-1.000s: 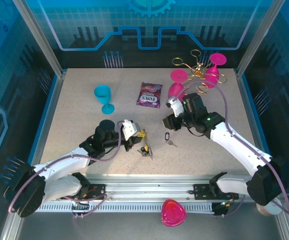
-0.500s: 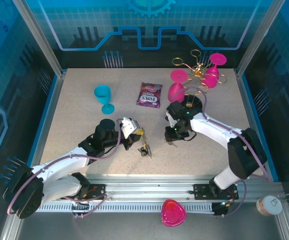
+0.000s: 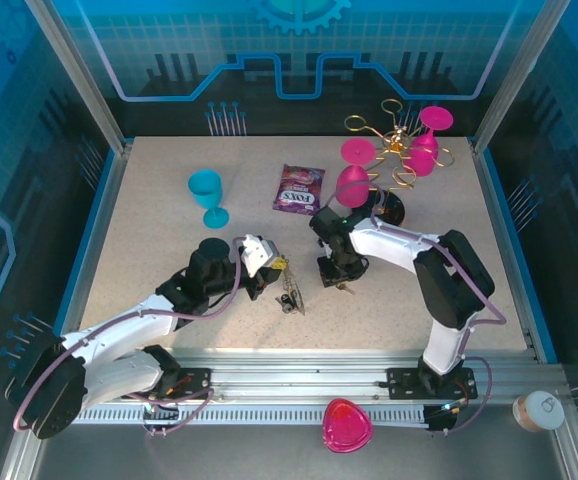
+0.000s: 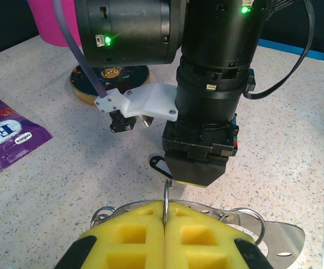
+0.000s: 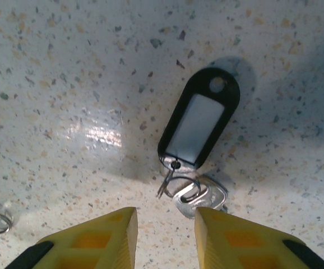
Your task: Put the keys on the keyring
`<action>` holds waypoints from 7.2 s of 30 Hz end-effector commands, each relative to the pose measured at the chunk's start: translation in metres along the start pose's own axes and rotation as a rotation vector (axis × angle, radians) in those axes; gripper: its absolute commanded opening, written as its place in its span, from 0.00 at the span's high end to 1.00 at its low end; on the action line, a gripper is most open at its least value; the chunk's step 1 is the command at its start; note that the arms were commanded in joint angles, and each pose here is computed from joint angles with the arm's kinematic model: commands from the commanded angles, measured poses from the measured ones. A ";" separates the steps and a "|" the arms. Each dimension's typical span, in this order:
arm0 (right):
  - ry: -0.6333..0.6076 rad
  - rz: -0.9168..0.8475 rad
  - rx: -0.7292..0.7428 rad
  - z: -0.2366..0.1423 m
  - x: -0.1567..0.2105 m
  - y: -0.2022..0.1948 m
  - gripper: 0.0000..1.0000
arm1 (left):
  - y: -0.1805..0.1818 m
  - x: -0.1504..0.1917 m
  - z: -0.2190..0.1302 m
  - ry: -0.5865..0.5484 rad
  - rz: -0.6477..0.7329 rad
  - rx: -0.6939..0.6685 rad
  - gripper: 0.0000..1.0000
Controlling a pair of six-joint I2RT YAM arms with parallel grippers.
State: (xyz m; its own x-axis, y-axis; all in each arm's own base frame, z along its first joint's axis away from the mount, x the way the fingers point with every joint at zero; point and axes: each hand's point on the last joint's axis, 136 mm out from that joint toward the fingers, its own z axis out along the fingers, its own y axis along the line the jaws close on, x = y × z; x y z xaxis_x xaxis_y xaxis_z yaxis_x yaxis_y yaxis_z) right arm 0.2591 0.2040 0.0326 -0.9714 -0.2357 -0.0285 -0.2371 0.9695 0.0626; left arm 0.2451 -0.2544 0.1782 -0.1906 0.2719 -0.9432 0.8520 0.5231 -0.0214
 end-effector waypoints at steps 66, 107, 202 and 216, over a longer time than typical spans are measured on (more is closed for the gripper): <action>0.059 -0.161 0.017 0.005 0.005 0.030 0.91 | -0.001 -0.012 -0.009 -0.040 0.025 -0.008 1.00; 0.105 -0.177 0.044 0.009 0.010 0.032 0.86 | -0.004 -0.009 -0.011 -0.041 0.031 0.001 1.00; -0.567 -0.844 -0.664 -0.169 -0.005 0.122 1.00 | -0.012 -0.025 0.001 -0.037 0.021 0.042 1.00; -0.604 -0.876 -0.699 -0.175 0.006 0.121 1.00 | -0.008 -0.023 0.001 -0.028 0.016 0.018 1.00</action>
State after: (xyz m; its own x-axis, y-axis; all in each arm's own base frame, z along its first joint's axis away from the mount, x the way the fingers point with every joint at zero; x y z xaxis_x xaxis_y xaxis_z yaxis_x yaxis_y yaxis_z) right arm 0.2310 0.3008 0.2045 -0.4085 -0.5480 -0.7300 -0.9114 0.2886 0.2934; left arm 0.2381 -0.2617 0.1801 -0.1926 0.2851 -0.9389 0.8664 0.4987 -0.0263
